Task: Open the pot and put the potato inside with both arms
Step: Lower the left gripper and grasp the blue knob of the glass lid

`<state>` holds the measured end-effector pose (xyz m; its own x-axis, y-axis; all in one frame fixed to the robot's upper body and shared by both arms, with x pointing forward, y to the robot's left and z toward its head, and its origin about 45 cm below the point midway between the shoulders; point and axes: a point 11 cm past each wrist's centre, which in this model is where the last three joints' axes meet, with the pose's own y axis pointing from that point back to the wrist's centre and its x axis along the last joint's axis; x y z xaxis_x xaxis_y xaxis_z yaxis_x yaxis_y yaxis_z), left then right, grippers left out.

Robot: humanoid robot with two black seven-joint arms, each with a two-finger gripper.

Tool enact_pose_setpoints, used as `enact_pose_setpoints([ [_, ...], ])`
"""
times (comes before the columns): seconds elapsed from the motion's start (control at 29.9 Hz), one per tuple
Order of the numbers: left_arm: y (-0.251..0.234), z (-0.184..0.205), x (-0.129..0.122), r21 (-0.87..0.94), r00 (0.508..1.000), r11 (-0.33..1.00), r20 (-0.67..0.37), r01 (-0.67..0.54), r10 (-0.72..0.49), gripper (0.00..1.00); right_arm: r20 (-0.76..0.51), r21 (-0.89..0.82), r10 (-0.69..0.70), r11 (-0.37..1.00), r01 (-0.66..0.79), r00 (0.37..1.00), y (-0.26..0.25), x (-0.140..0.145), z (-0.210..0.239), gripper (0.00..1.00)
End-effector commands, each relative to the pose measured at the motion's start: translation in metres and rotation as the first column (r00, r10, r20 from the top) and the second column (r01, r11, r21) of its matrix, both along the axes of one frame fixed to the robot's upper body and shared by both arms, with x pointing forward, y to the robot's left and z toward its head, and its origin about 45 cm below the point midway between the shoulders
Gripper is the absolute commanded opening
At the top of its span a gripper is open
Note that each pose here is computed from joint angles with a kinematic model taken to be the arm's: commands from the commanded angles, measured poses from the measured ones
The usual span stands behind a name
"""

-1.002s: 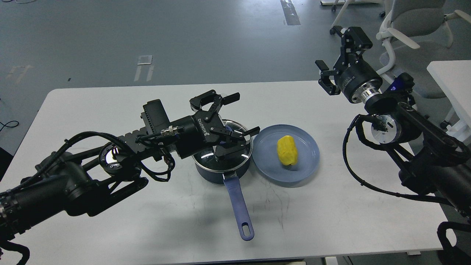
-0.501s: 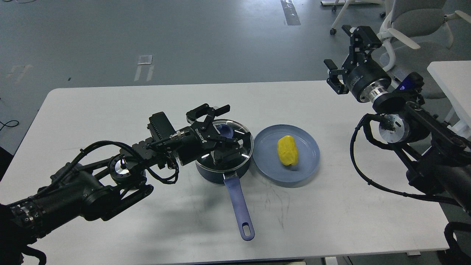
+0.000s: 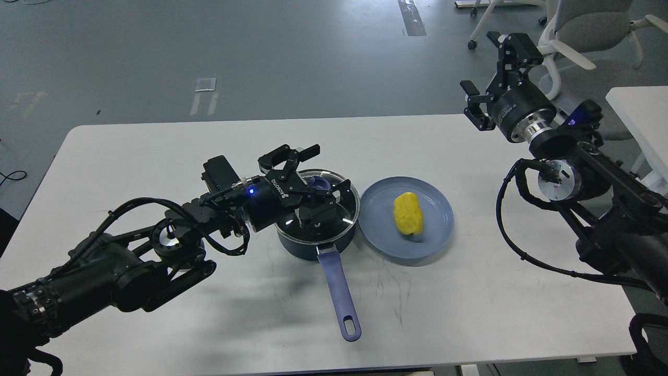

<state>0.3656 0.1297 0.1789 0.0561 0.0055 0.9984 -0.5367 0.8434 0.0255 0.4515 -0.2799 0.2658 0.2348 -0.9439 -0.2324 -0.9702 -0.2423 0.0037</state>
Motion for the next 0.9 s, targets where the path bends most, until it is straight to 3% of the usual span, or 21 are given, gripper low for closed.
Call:
enact_pose_setpoints([
  [0.0, 0.0006, -0.0005, 0.0009, 0.002, 1.000, 1.000, 0.000, -0.003, 0.003, 0.97, -0.001, 0.004, 0.004, 1.000, -0.004, 1.000, 0.0030, 0.0006, 0.0000, 1.00],
  [0.87, 0.0003, -0.0084, -0.0044, 0.024, 1.000, 1.000, -0.012, 0.011, -0.011, 0.97, -0.006, 0.002, 0.006, 1.000, -0.006, 1.000, 0.0035, -0.0004, -0.0025, 1.00],
])
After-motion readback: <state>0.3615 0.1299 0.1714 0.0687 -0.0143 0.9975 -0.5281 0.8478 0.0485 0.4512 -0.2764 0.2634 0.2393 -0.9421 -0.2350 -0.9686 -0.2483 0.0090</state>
